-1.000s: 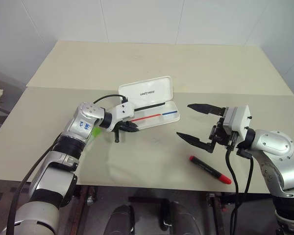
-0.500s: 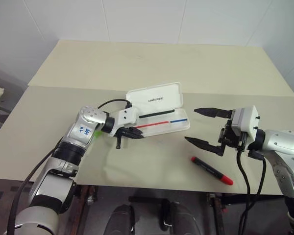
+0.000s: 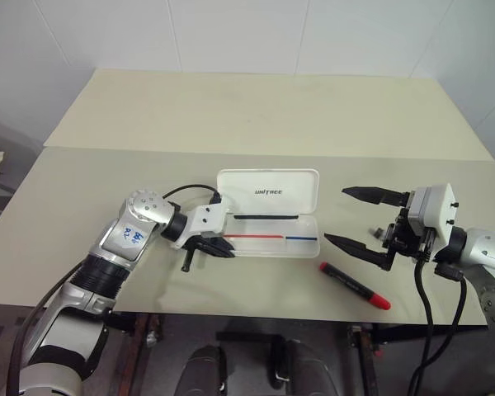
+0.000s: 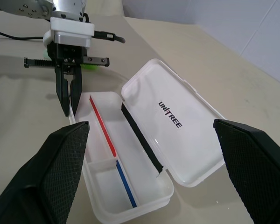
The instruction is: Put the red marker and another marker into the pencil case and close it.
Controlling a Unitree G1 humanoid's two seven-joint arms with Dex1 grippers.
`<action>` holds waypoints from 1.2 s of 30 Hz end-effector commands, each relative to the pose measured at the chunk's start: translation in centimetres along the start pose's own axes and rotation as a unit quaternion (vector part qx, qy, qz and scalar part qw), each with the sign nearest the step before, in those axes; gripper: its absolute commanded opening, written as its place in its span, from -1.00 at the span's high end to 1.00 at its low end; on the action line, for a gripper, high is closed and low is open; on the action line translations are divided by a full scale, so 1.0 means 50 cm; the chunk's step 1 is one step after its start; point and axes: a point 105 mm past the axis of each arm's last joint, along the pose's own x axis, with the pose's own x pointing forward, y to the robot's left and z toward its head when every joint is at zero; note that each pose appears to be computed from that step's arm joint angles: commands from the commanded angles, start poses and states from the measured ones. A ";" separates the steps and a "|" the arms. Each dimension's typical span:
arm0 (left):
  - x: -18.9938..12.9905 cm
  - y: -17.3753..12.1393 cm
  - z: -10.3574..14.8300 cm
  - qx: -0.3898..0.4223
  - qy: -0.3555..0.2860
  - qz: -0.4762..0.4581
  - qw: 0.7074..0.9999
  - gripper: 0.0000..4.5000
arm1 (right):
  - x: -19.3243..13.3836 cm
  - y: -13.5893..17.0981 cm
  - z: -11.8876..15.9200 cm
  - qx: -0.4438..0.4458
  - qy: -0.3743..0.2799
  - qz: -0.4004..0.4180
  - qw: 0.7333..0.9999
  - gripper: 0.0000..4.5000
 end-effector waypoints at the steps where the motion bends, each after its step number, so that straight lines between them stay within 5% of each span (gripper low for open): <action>1: 0.005 0.008 0.005 -0.009 0.010 0.007 1.000 0.98 | 0.001 0.003 0.021 -0.014 -0.017 -0.005 1.000 -1.00; 2: 0.006 0.008 0.005 -0.015 0.012 0.003 1.000 0.98 | 0.001 0.004 0.022 -0.014 -0.018 -0.005 1.000 -1.00; 15: 0.018 0.021 0.037 -0.016 -0.025 0.022 0.999 -0.99 | 0.010 0.005 0.020 -0.012 -0.024 -0.009 1.000 -1.00; 36: -0.041 -0.029 0.083 -0.036 -0.146 -0.033 0.988 -0.99 | 0.010 -0.007 0.006 0.004 -0.019 -0.025 1.000 -1.00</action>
